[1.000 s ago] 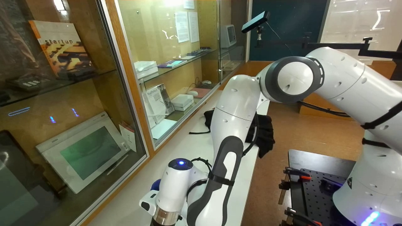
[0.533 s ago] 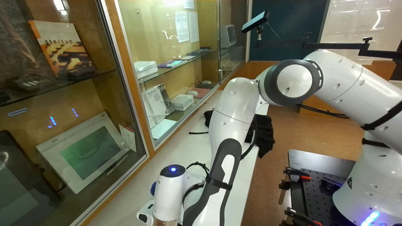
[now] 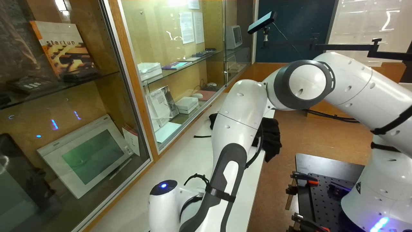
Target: Use the green sponge to wipe the surface
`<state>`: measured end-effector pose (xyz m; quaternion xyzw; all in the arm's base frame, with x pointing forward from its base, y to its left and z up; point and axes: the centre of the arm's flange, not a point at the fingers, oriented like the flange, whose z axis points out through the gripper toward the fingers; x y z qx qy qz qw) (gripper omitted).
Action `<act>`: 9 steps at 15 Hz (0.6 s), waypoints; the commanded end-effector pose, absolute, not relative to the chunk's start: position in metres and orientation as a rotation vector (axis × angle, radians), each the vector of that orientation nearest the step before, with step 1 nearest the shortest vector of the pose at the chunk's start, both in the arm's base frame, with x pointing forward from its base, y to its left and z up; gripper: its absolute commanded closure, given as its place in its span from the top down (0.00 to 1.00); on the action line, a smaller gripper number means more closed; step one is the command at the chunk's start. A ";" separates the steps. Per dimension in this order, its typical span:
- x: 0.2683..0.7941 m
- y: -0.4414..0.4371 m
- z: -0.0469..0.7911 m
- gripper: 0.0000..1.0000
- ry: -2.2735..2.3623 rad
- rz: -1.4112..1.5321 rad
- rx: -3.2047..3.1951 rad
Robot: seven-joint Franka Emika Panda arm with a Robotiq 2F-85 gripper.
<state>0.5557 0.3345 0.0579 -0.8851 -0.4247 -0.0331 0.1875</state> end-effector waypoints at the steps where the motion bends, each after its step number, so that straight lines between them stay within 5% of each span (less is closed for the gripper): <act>1: 0.554 0.342 0.067 0.02 -1.242 -0.107 -2.502; 9: 0.576 0.301 0.135 0.02 -1.151 -0.561 -2.676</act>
